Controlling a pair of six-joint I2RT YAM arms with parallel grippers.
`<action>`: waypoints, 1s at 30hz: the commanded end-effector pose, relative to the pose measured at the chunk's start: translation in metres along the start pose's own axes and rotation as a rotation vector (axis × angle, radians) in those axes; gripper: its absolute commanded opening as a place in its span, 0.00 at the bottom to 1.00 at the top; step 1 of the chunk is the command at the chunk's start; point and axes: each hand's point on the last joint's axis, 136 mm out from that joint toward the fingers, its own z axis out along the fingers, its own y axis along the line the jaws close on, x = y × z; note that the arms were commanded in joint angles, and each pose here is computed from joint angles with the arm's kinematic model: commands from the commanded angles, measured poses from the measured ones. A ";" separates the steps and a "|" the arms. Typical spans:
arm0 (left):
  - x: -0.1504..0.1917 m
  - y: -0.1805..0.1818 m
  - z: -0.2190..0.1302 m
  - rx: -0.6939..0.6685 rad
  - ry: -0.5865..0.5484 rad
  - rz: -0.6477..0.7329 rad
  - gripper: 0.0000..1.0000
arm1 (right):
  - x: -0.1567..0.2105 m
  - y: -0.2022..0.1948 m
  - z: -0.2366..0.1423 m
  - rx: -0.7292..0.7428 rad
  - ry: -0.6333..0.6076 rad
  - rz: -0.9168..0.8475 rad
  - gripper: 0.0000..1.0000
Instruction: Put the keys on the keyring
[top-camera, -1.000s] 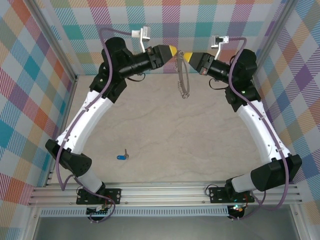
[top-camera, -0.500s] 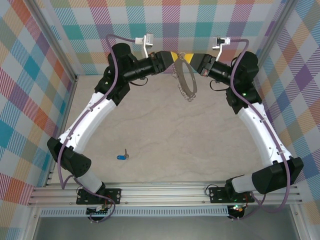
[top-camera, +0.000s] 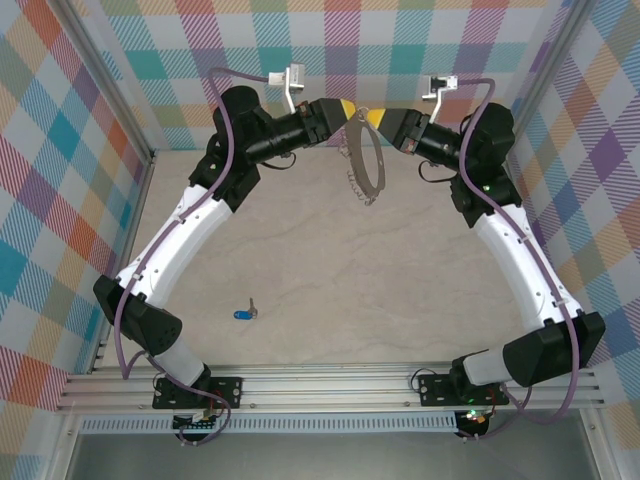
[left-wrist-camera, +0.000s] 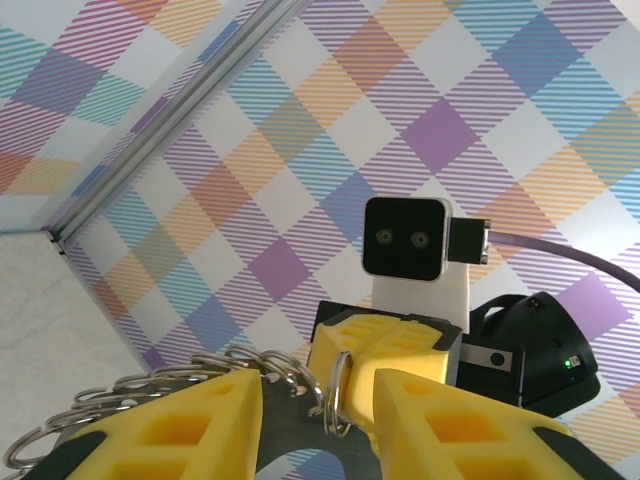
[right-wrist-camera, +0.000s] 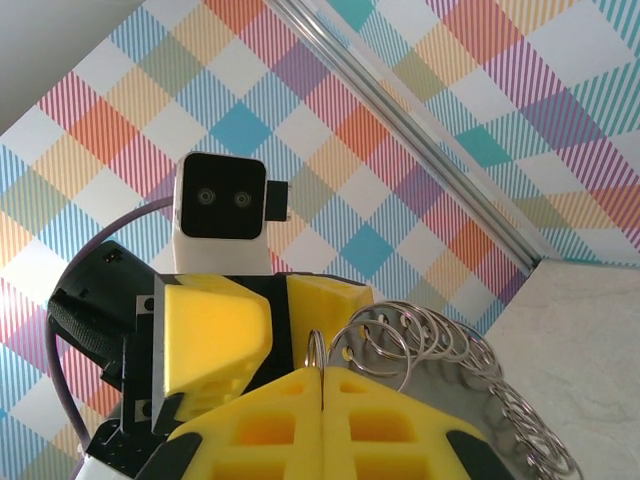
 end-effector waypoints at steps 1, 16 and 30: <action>-0.009 -0.017 0.001 0.047 -0.030 0.022 0.35 | -0.009 0.013 0.000 -0.050 -0.018 -0.045 0.00; 0.001 -0.012 0.008 0.046 -0.004 0.010 0.34 | -0.008 0.012 -0.001 -0.046 -0.018 -0.040 0.00; 0.008 -0.015 0.010 0.059 0.011 0.006 0.20 | -0.007 0.009 -0.001 -0.044 -0.024 -0.022 0.00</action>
